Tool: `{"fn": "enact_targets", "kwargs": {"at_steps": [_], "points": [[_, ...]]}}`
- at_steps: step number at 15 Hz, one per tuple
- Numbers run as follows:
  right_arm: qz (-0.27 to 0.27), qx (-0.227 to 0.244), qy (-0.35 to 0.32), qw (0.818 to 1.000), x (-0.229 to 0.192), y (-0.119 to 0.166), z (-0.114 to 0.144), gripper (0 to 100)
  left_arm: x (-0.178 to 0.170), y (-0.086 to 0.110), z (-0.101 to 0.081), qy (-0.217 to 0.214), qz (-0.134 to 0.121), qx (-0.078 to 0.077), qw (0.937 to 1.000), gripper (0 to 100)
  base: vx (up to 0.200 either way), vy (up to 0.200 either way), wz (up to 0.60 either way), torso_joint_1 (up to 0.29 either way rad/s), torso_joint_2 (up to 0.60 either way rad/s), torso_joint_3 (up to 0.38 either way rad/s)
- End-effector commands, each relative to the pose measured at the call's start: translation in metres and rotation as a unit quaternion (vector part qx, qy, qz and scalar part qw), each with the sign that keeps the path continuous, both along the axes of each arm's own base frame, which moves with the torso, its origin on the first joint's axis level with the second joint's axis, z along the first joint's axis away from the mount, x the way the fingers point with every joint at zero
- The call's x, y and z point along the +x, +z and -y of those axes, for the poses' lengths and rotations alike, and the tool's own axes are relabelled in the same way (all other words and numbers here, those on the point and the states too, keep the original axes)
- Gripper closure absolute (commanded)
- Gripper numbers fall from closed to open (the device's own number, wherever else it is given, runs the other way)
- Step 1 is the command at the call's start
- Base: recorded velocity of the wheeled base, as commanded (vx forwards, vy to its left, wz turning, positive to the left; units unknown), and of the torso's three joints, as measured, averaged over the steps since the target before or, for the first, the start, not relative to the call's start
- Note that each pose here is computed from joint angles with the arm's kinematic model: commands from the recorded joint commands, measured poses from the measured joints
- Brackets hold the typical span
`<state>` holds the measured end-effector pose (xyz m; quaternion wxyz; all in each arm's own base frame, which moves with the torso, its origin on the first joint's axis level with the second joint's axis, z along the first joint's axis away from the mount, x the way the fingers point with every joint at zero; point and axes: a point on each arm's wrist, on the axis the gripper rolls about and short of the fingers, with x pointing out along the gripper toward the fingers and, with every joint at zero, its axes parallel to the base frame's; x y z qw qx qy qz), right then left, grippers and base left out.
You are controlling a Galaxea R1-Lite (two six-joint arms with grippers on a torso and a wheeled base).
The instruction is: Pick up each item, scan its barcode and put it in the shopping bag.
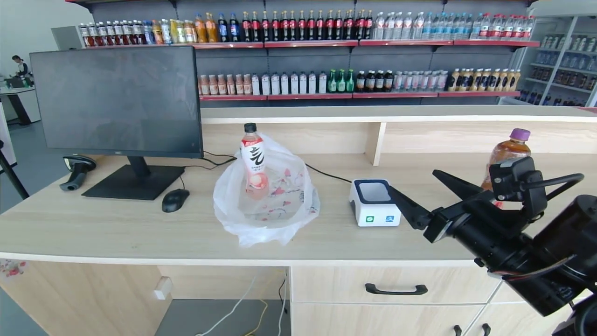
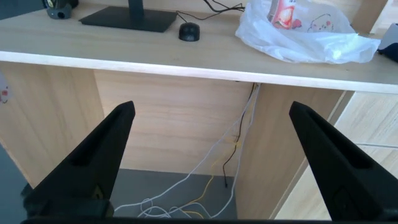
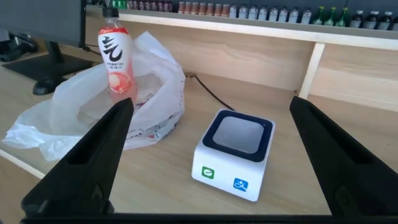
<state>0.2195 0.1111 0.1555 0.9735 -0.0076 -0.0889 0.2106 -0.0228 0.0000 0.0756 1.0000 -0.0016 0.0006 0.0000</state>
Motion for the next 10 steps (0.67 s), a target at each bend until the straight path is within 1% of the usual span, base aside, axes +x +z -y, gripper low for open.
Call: {"fn": "enact_targets", "kwargs": {"at_steps": [1, 10], "points": [[0.0, -0.001, 0.002, 1.0, -0.0011, -0.0002, -0.0007, 0, -0.0001, 0.0002, 0.0, 0.0, 0.001, 0.0, 1.0, 0, 0.0, -0.2, 0.0, -0.002, 0.0, 0.002], [-0.011, -0.003, 0.002, 1.0, -0.0069, -0.0041, 0.0027, 0, -0.0001, 0.0002, 0.0, 0.0, 0.001, 0.001, 1.0, 0, 0.0, -0.2, 0.0, 0.003, 0.0, 0.002]]}}
